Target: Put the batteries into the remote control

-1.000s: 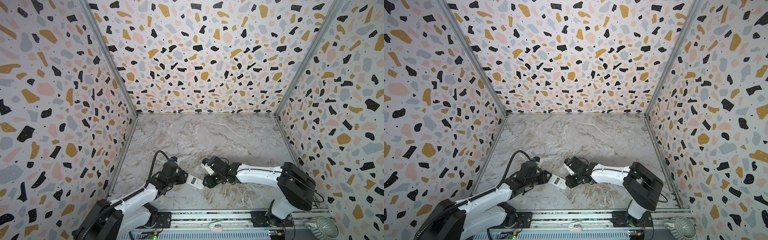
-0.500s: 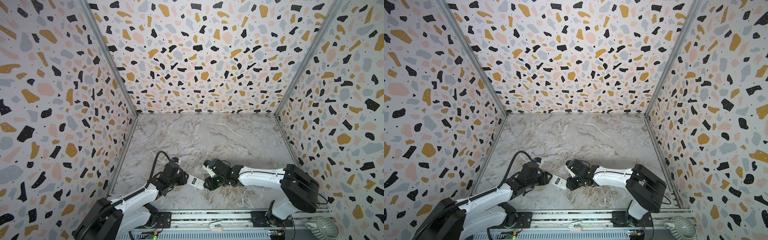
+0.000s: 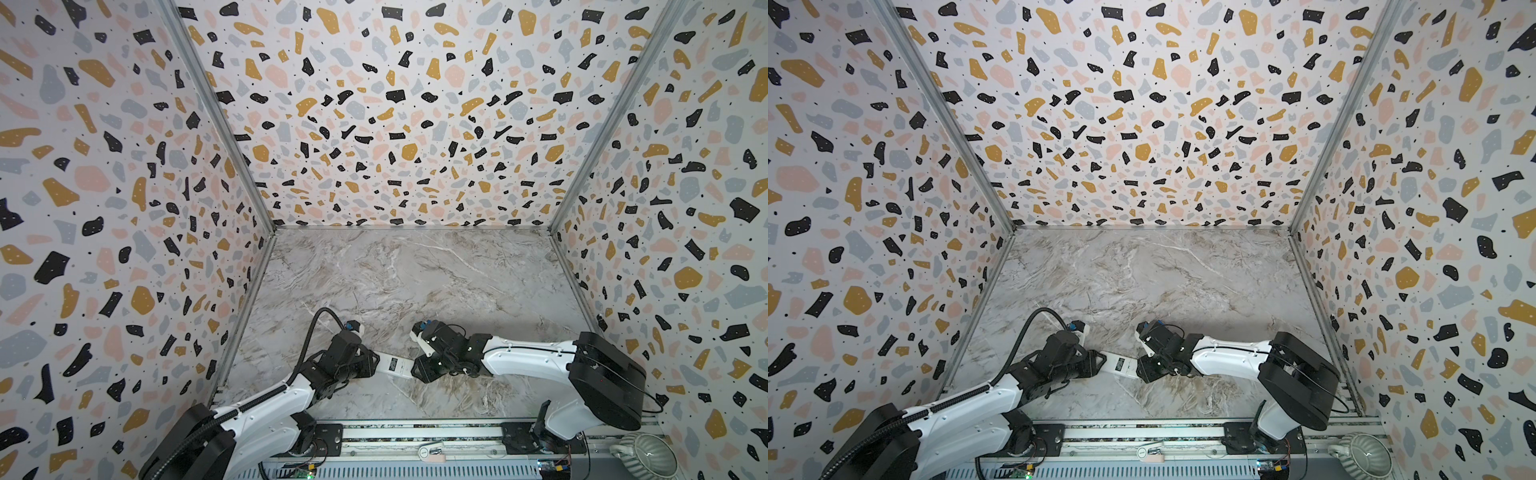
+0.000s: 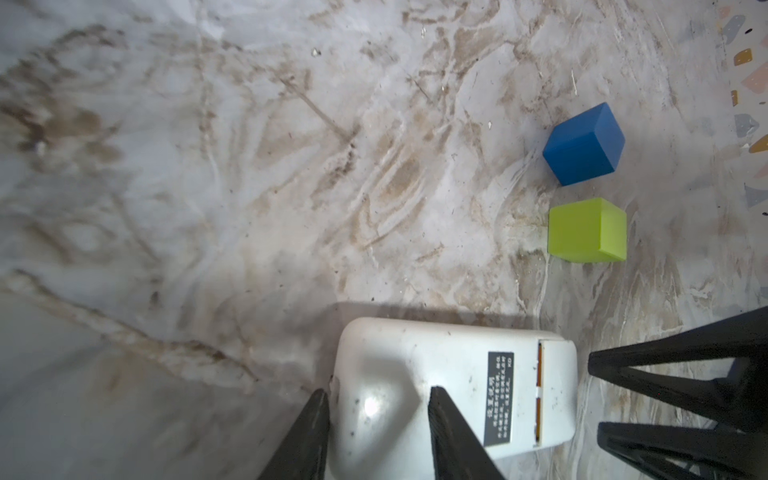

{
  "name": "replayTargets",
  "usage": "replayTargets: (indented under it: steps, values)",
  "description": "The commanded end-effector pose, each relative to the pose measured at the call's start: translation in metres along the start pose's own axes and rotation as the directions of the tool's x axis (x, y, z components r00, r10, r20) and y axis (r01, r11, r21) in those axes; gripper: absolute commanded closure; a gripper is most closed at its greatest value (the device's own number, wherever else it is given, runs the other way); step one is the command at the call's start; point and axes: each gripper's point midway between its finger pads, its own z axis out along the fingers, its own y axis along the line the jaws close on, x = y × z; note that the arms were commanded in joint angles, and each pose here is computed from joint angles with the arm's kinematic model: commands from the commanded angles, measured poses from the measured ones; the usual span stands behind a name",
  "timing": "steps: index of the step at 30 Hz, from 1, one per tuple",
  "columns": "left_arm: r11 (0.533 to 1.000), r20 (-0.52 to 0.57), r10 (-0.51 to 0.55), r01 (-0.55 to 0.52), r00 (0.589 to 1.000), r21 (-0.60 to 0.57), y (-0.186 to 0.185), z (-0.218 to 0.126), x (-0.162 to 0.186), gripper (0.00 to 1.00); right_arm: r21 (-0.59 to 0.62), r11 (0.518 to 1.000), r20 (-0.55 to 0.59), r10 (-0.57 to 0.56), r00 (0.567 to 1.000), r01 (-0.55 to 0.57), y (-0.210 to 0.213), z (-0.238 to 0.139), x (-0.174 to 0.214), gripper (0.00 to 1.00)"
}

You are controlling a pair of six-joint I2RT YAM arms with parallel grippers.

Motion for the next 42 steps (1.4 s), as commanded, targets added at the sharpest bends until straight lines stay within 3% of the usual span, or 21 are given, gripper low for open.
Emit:
replayTargets:
  steps: [1,27,42]
  values:
    - [1.000,-0.006,-0.017,0.017,1.000,0.016,-0.003,0.001,0.006,0.59,0.008,1.000,0.035,0.010,0.999,-0.010,0.000,-0.008,-0.007,0.57]
    - [0.999,-0.018,-0.010,0.011,1.000,0.043,-0.011,0.002,0.017,0.60,0.058,0.998,0.047,0.031,0.998,-0.034,-0.017,0.000,-0.015,0.58]
    - [0.999,-0.017,-0.012,0.013,1.000,0.050,-0.012,0.002,0.018,0.60,0.052,0.998,0.019,0.027,0.999,-0.028,-0.015,0.010,-0.011,0.65]
